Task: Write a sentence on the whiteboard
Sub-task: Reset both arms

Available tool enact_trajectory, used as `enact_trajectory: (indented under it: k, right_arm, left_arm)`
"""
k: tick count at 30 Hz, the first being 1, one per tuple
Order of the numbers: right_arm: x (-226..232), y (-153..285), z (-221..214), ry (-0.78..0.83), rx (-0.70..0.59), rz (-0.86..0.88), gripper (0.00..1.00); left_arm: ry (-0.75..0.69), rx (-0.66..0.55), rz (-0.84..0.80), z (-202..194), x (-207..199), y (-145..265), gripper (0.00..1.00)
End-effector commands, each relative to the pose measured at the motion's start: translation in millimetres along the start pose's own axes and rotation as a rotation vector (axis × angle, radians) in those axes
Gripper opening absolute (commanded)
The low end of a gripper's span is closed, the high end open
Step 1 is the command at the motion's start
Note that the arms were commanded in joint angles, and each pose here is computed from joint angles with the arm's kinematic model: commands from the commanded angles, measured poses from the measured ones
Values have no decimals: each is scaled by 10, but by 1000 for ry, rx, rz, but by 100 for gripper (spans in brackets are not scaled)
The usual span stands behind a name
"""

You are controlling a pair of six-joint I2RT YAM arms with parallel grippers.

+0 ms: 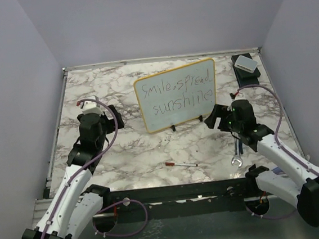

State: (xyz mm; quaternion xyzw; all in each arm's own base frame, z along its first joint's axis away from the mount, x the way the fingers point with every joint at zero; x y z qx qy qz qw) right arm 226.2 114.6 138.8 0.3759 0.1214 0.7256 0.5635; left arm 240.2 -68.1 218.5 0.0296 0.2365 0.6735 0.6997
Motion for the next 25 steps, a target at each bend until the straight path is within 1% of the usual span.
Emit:
enact_trajectory:
  k: [1,5,7,11,14,25]
  right_arm:
    - [-318,271,397,40,-195,-216,89]
    - [-411,553,713,78,-434,-326,89]
    - [-401,694,826,112,-541,-328,88]
    - [-419,873,915,133,-716,-323,89]
    - [-441,908,890,133,-744,-325,90]
    - [-425,949,931,104,-741,-336,90]
  left_arm:
    - [30,-176,219,291,273,222,99]
    - [32,-292,271,576,318,420,99]
    - [39,-331,325,654,375,481,99]
    - [16,-320,349,593,425,475,99]
    - [10,-305,347,577,421,468,99]
    - [-1,-292,319,555,398,470,99]
Point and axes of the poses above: each gripper's point midway between its finger pads, its own y axis back along the fingers, its own x axis along the line the jaws close on, z = x × y, the point moved 6 cm from there along y, back along the fingers, and after that the axes turned 2 degrees about y, right-handed, at the moved point
